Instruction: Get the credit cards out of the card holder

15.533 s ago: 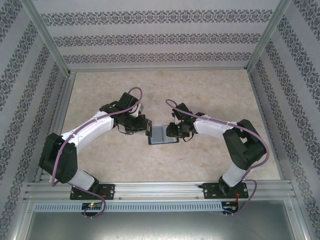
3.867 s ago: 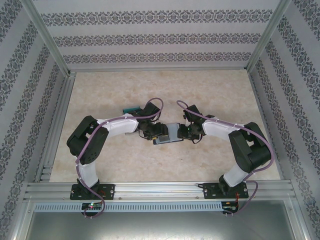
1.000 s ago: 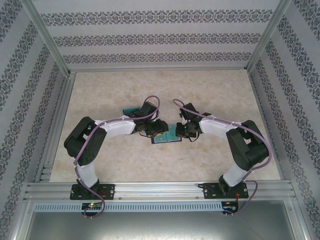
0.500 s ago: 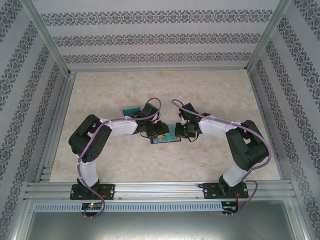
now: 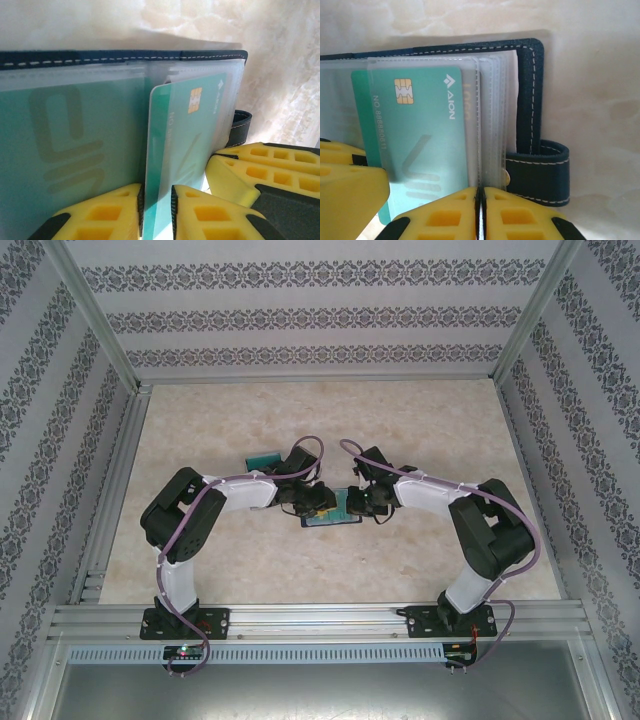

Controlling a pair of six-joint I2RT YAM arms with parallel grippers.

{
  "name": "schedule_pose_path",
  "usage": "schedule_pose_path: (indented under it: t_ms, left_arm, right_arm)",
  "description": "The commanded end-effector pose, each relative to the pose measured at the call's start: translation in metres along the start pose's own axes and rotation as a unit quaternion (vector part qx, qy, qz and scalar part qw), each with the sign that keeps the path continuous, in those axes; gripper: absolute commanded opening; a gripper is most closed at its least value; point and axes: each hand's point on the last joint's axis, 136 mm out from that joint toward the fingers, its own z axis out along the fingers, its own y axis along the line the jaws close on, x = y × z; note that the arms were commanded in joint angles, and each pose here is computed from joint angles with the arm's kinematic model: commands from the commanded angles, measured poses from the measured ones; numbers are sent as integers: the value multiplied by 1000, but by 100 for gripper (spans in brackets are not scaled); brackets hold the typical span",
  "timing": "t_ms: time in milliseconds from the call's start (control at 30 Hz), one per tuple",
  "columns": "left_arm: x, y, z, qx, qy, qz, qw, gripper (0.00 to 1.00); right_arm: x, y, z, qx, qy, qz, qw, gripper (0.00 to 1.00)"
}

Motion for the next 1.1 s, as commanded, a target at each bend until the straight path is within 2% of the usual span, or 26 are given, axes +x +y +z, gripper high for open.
schedule_pose_path:
  t_ms: [0,300,1067]
  left_arm:
    - [-4,6,1,-10,3,-8,1000,21]
    - [-6,9,-7,-13,-7,-11,1000,6]
    - [3,46,-44,-38,-23,-23,999,6]
  right_arm:
    - [-1,7,2,-6,6,-5,1000,14]
    - [0,1,4,1,8,0,1000,14]
    - [2,-9,6,14,13,10,1000,14]
